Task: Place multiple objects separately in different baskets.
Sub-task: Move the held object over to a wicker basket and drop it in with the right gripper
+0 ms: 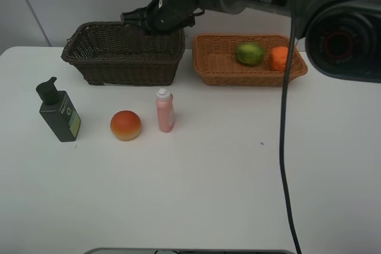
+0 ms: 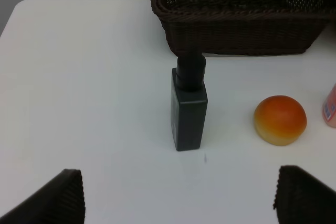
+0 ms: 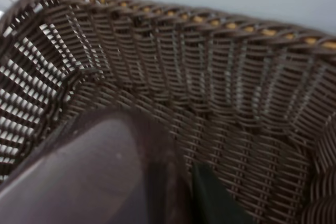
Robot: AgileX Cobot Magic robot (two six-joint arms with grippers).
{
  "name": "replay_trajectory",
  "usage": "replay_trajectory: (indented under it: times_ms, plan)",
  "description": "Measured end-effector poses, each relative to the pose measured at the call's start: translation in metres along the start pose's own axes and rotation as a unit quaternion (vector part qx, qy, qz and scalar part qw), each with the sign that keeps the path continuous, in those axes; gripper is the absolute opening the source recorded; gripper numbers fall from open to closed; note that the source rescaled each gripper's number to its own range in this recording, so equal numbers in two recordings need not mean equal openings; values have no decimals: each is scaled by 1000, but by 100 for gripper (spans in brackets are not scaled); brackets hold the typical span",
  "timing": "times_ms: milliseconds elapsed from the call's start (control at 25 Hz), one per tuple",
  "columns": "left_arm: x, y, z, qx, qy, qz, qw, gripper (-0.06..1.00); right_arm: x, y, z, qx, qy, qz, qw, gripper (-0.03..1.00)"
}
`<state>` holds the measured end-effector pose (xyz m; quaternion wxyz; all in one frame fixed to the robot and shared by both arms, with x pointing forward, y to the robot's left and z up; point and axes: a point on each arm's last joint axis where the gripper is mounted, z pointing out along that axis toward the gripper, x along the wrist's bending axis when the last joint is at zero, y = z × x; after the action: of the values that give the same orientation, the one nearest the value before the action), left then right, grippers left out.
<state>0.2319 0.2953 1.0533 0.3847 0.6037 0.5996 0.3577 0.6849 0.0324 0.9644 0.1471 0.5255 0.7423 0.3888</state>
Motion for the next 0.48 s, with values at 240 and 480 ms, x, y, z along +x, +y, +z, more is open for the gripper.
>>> replay_trajectory:
  times_ms: [240, 480]
  plan:
    - [0, 0, 0, 0, 0, 0, 1000, 88, -2, -7, 10, 5, -5, -7, 1000, 12]
    - [0, 0, 0, 0, 0, 0, 1000, 88, -2, -4, 8, -3, -3, -9, 1000, 59]
